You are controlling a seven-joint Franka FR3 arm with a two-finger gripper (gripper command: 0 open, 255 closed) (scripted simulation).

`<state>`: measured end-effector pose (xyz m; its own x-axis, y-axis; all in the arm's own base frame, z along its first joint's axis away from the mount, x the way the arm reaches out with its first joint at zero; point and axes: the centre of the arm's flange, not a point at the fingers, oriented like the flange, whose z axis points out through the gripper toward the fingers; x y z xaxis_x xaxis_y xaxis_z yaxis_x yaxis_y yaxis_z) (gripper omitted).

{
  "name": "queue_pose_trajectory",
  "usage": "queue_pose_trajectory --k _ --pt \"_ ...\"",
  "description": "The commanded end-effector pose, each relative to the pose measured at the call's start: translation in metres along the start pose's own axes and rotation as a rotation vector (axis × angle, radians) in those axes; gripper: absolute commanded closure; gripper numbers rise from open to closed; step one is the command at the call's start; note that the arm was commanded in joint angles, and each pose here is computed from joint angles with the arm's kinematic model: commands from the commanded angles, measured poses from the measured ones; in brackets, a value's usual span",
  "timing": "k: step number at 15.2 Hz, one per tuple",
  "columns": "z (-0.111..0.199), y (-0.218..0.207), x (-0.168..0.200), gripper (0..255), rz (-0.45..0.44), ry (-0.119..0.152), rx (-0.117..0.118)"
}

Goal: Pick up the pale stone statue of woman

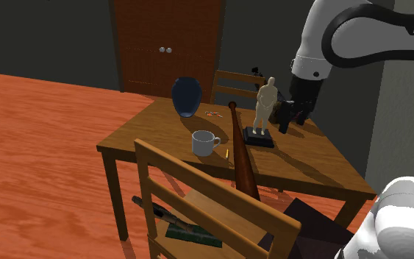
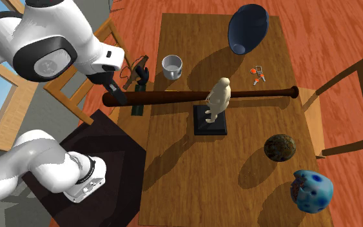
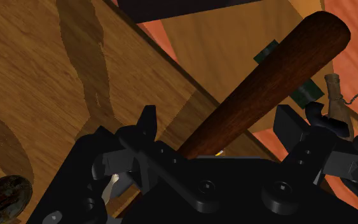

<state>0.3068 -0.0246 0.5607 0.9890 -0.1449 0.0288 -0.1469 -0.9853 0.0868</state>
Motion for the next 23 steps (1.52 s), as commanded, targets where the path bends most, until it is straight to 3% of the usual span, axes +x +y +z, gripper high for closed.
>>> queue_pose_trajectory --k 1,12,23 --pt "0.000 0.000 0.000 0 0.000 0.000 0.000" --pt "0.005 0.138 0.061 0 -0.189 0.145 0.103" --pt "0.012 0.260 0.148 0 -0.378 0.289 0.207"
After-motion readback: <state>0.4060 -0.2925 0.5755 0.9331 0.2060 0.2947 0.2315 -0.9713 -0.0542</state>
